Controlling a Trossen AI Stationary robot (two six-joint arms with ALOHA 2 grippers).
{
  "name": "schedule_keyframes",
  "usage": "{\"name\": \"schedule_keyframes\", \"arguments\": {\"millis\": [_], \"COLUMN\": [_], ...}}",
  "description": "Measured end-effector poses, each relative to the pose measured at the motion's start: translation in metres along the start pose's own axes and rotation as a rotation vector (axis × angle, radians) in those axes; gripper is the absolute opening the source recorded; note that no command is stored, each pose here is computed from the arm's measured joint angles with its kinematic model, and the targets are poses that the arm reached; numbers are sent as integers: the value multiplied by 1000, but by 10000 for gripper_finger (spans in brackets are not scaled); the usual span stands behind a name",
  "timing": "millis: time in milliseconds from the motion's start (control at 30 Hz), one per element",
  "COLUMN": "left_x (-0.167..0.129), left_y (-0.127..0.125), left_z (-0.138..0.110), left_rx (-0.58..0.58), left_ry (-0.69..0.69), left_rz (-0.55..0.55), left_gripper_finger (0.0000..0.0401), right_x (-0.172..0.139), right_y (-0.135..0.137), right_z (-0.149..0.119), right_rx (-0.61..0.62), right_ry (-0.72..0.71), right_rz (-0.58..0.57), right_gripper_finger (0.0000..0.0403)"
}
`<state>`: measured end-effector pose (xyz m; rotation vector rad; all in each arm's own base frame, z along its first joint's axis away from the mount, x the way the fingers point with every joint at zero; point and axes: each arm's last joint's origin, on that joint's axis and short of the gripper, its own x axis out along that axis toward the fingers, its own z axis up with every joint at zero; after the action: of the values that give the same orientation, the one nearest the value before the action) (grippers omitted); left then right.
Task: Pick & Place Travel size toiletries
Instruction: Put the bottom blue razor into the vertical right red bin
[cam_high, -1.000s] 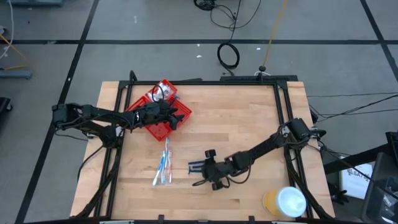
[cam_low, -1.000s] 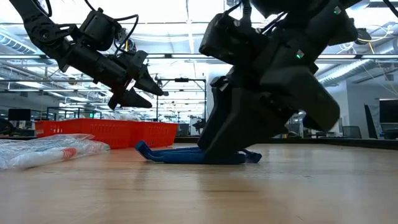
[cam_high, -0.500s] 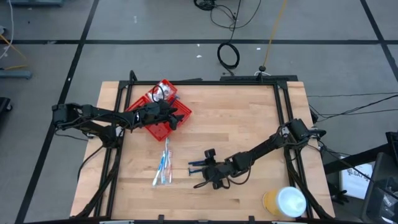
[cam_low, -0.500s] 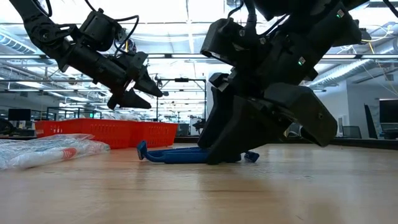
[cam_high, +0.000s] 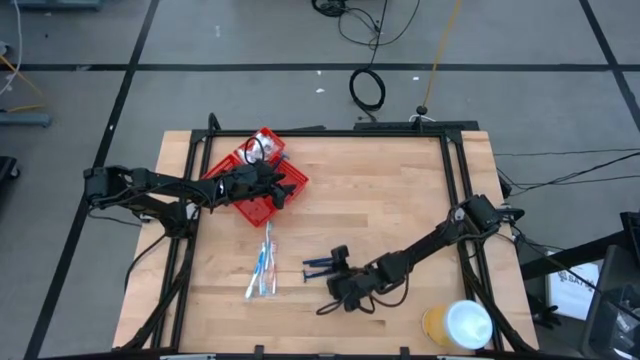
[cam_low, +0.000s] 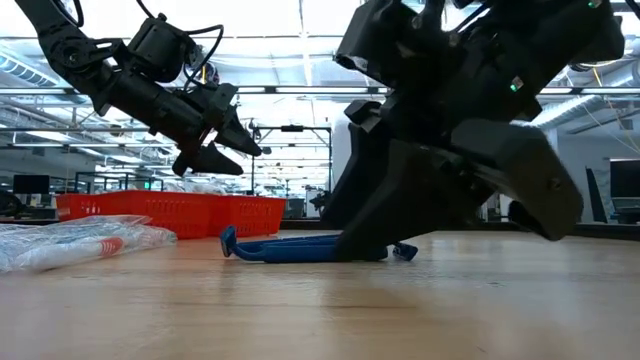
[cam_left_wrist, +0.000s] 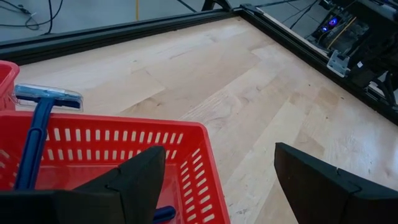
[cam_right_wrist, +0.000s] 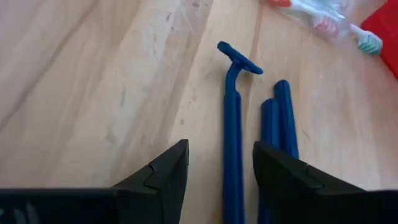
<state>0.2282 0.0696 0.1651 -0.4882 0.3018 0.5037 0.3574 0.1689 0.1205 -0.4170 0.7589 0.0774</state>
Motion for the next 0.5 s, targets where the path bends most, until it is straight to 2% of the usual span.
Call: {"name": "schedule_keyframes", "arguments": {"millis": [233,500], "left_x": [0,0], "left_y": [0,0], "left_z": [0,0], "left_rx": [-2,-3], "left_ry": [0,1], "left_rz": [0,0], "left_gripper_finger": [290,289], "right_x": [4,9], "right_y": [-7,-19], "right_z": [-3,-9], "right_rx": [73,108], "right_ry": [28,58], "right_rz": [103,138], "right_gripper_finger": [169,169]}}
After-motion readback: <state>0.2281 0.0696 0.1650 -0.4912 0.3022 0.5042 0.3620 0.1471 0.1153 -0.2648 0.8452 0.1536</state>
